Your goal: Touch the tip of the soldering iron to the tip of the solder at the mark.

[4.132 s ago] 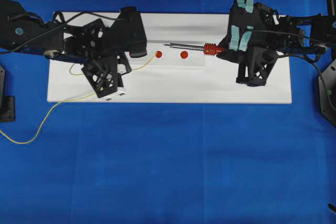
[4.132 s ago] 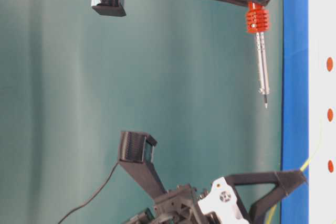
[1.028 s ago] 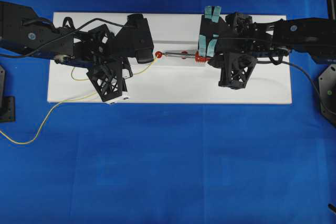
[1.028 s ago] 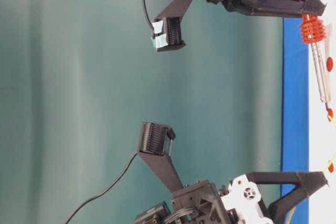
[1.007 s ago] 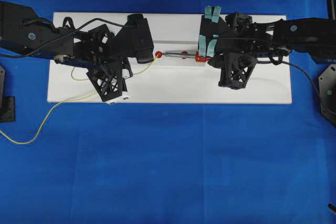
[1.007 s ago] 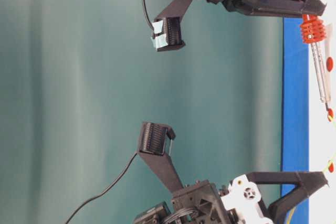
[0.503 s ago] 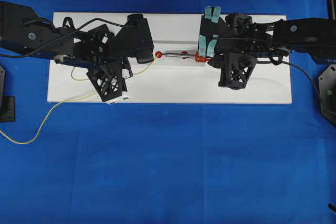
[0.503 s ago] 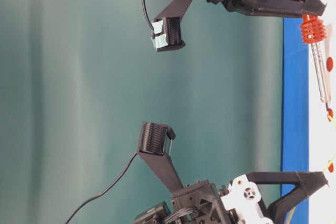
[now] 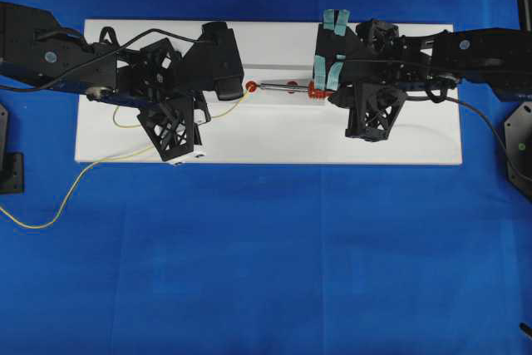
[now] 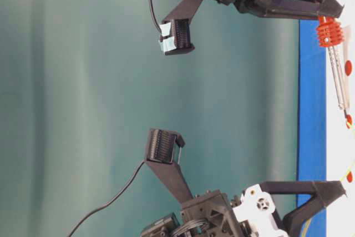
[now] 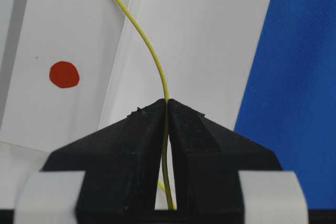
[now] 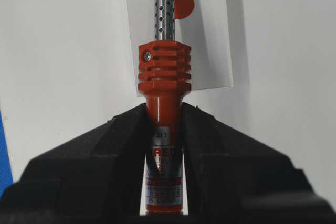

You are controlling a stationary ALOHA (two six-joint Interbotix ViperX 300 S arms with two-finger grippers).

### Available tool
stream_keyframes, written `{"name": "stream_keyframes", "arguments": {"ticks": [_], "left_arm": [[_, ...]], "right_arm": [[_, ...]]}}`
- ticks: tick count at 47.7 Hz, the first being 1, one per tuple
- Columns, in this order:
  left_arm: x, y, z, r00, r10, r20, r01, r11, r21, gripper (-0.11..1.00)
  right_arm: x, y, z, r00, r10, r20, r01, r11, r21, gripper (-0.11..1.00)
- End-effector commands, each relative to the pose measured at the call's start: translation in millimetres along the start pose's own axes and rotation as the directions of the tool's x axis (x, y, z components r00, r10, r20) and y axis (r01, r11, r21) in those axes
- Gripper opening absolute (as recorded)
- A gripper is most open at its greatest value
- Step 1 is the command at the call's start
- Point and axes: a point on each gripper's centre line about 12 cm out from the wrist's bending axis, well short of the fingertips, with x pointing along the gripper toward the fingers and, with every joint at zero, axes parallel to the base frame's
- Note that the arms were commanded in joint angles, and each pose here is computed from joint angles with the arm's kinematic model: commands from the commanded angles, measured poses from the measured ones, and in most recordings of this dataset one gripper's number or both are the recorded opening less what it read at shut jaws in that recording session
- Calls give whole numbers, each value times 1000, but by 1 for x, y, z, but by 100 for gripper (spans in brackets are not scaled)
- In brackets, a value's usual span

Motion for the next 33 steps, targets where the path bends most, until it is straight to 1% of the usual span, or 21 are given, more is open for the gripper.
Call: {"name": "stream_keyframes", "arguments": {"ticks": [1, 10, 18, 24, 33], "left_arm": [[-8, -3, 11, 999, -8, 39, 8, 1000, 4, 2], [-10, -3, 12, 999, -9, 45, 9, 1000, 4, 2], [-24, -4, 14, 998, -12, 62, 11, 1000, 12, 2], [-39, -3, 10, 998, -13, 69, 13, 1000, 12, 2], [-59, -1, -2, 995, -18, 96, 18, 1000, 6, 2]], "right_arm": [[-6, 1, 12, 999, 4, 40, -4, 1000, -3, 6], [-6, 1, 12, 999, 4, 38, -3, 1000, -3, 6], [-6, 1, 12, 999, 4, 40, -4, 1000, -3, 6], [-6, 1, 12, 999, 4, 41, -4, 1000, -4, 6], [-8, 1, 12, 999, 4, 46, -4, 1000, -4, 6]]}}
